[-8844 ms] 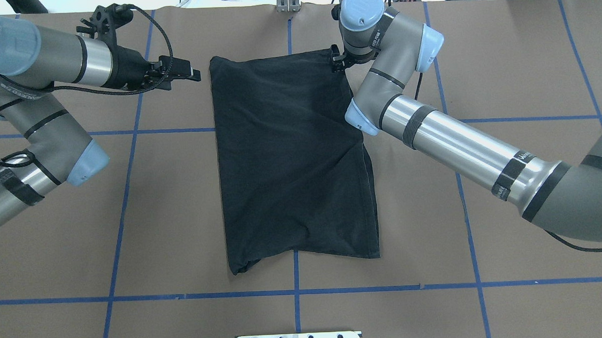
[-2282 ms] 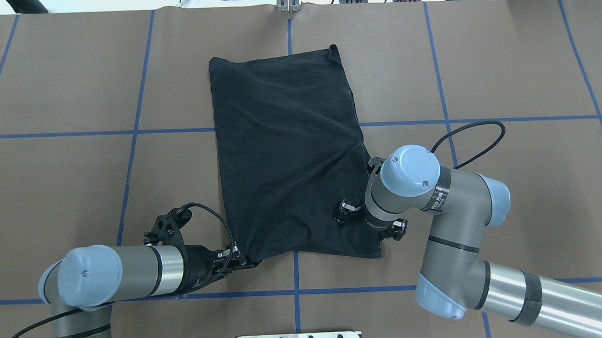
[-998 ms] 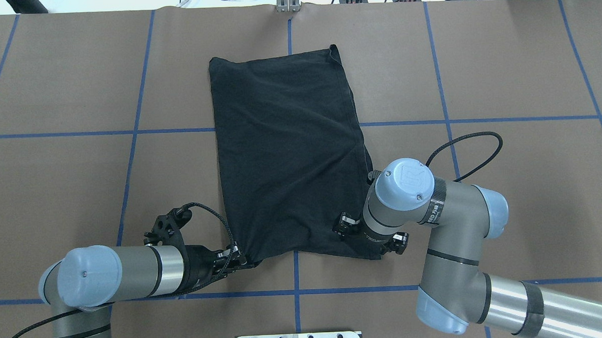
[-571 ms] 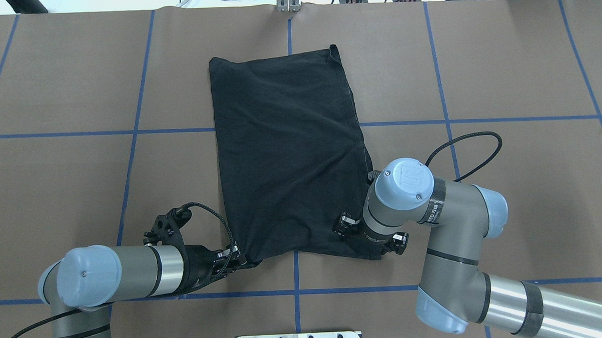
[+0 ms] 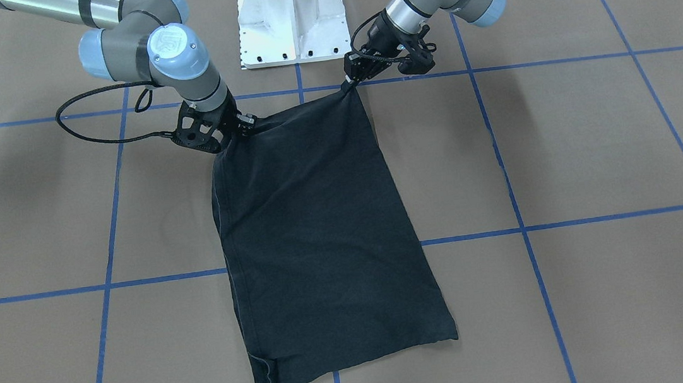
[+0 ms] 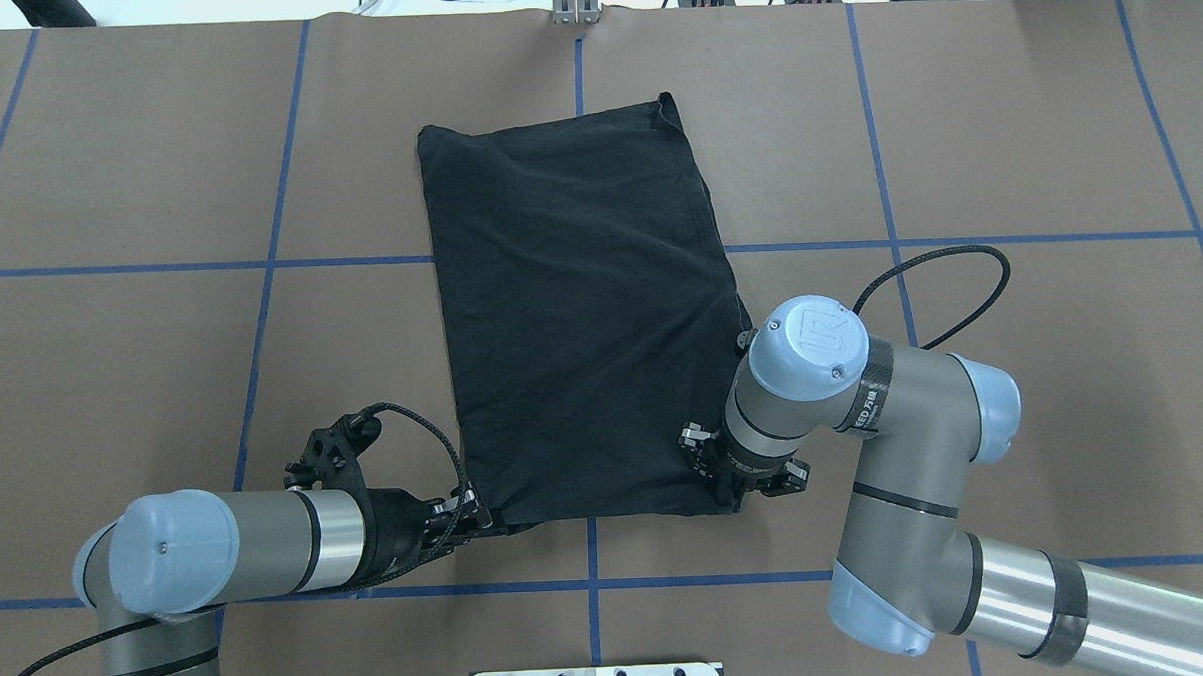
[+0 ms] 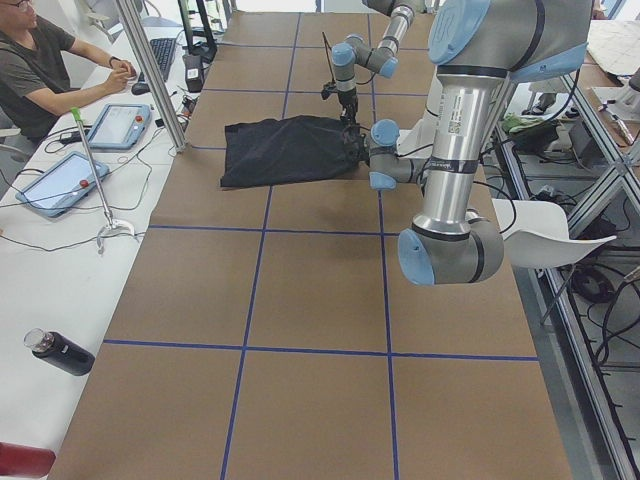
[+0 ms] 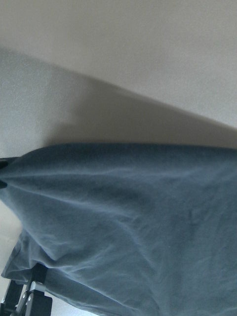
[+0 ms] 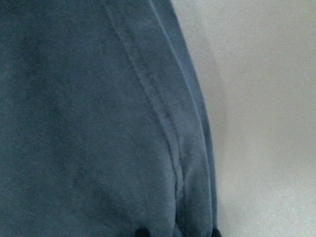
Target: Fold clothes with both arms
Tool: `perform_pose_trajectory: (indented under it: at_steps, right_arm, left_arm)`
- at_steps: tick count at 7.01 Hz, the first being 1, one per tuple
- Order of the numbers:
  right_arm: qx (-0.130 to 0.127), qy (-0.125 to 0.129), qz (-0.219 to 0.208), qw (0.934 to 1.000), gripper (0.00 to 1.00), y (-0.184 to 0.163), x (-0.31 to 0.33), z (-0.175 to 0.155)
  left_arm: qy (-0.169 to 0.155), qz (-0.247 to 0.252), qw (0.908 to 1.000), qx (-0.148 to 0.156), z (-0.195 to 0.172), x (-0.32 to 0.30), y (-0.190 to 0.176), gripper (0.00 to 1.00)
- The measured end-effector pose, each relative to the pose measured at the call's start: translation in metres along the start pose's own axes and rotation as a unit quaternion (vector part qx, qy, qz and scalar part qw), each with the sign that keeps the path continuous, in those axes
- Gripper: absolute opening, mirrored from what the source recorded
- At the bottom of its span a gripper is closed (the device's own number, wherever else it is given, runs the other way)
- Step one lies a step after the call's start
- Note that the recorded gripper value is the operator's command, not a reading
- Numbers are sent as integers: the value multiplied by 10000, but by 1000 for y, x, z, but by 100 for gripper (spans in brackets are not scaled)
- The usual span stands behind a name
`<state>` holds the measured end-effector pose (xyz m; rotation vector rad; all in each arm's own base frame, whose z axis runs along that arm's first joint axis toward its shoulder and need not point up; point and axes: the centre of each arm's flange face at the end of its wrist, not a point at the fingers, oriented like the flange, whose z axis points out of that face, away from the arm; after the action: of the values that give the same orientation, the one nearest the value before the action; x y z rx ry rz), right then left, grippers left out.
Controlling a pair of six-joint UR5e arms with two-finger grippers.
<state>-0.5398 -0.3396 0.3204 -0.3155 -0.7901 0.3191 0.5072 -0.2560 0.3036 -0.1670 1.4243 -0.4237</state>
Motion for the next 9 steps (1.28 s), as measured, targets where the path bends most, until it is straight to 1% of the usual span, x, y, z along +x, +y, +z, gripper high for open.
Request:
perform_pose_trajectory:
  at_steps: [1,3,4,7,9]
  right_arm:
    - [2,1,8,10000,0,0,0,0]
    - [23,-43,72,10000,0,-3,-2,-5]
    - [31,-92,206,9997,0,-4,-3,-11]
    - [6,-235,851,9961,0,1,-6,-25]
    - [-81,-317,1356,9902,0,17,-4,-33]
  left_arm:
    - [4,0,10000,0,0,0,0,0]
    - [13,0,10000,-6,-1,1,0,0]
    - [22,1,10000,-17,-1,2,0,0]
    - [79,15,9999,-67,-9,7,3,0]
    - [88,34,9998,-193,-14,9,6,0]
